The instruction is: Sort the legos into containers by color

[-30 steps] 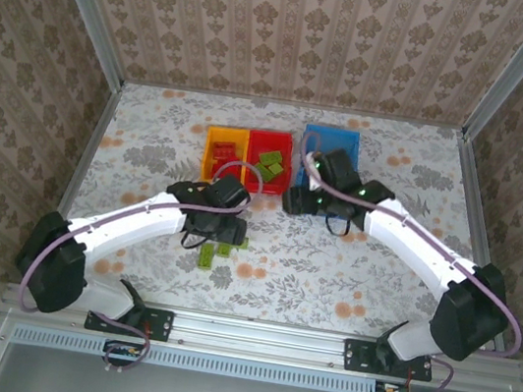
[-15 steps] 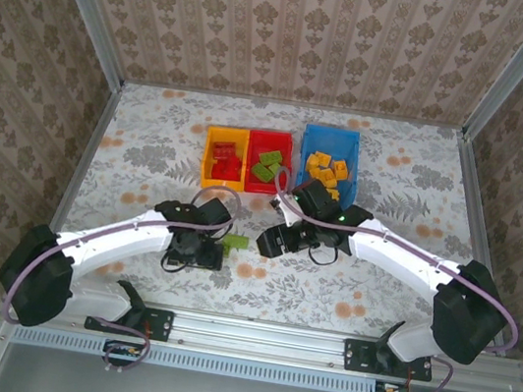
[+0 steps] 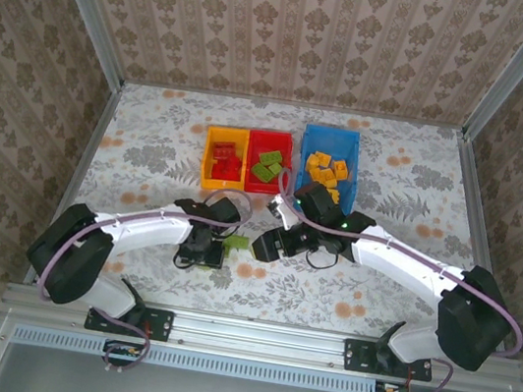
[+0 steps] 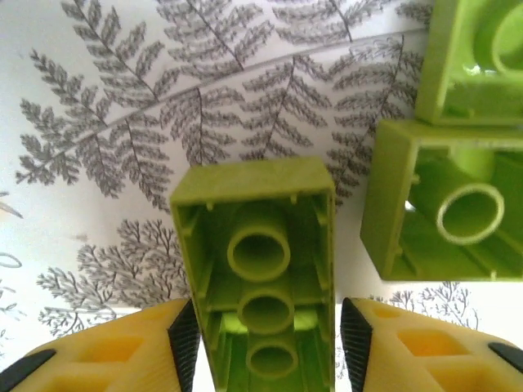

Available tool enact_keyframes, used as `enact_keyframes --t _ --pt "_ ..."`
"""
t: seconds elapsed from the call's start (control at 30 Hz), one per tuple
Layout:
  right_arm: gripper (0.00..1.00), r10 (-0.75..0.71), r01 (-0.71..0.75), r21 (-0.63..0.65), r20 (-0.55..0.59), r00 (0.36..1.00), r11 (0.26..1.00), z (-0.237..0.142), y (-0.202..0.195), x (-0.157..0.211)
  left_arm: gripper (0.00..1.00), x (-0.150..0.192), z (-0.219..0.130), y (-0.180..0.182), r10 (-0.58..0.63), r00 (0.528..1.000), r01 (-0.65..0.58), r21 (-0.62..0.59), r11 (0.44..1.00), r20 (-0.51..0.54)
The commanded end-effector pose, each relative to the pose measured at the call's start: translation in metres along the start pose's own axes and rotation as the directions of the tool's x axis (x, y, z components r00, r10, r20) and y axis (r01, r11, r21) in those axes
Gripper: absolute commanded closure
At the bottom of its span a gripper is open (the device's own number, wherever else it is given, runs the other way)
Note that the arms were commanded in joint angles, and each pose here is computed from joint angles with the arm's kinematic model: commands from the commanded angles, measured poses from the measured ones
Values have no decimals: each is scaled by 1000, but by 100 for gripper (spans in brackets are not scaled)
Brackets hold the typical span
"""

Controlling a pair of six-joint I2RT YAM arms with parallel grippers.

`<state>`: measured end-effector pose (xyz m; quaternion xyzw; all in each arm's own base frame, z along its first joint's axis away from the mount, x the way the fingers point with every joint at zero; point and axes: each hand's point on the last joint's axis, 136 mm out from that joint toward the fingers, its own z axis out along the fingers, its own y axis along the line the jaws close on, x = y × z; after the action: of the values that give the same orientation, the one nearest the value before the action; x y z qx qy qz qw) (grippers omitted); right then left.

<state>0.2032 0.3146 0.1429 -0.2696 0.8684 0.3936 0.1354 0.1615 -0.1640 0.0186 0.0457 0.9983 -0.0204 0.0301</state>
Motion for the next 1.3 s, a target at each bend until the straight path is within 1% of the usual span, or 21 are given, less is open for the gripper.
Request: enact_keyframes --t 0.0,0.07,0.13,0.2,0.27,0.33,0.4,0.5,0.63,0.7,0.73,0.83,0.93,1.07,1.2,1.27 --pt "28 2 0 -57 27 1000 998 -3 14 -4 59 -4 6 0 35 999 -35 -1 999 5" --pt "28 2 -1 -48 30 1000 999 -4 13 -6 63 -3 7 2 38 999 -38 -11 999 0" --pt "29 -3 4 -38 32 999 999 -4 12 -7 65 -3 6 5 37 999 -37 -28 999 -2" --pt "29 -2 3 -23 41 999 1000 -6 11 -10 67 -3 -3 10 30 999 -29 -49 998 11" --pt "30 -22 23 -10 95 995 1000 -19 18 -21 68 -6 -19 14 25 999 -22 -64 998 46" --pt "30 -31 25 33 183 983 999 -33 17 -38 68 -15 -44 12 16 995 -12 -45 999 100" --pt "28 -41 21 69 301 953 997 -52 15 -56 68 -29 -68 2 15 988 -14 -8 1000 156" --pt "24 -35 -34 141 461 887 989 -77 -5 -77 68 -57 -92 -18 19 979 -28 45 999 201" --pt "23 43 -152 154 549 835 976 -96 -42 -94 67 -103 -113 -53 52 966 -75 82 994 252" --pt "23 56 -181 153 594 802 972 -109 -51 -104 67 -127 -119 -69 66 958 -96 93 991 280" --pt "23 55 -189 157 611 789 969 -115 -54 -109 67 -139 -119 -76 70 956 -101 94 990 286" --pt "23 44 -191 174 616 787 966 -125 -56 -121 67 -172 -117 -93 72 952 -109 109 988 298" --pt "23 50 -200 177 617 786 964 -128 -59 -124 67 -203 -109 -105 78 950 -115 106 988 302" --pt "23 61 -211 177 611 790 961 -129 -60 -122 66 -236 -90 -112 62 955 -97 110 989 289" --pt "23 63 -209 178 597 799 962 -129 -60 -117 62 -260 -75 -118 58 957 -95 117 989 285" --pt "22 61 -204 182 584 810 962 -127 -60 -114 56 -267 -67 -118 52 962 -85 112 990 269"
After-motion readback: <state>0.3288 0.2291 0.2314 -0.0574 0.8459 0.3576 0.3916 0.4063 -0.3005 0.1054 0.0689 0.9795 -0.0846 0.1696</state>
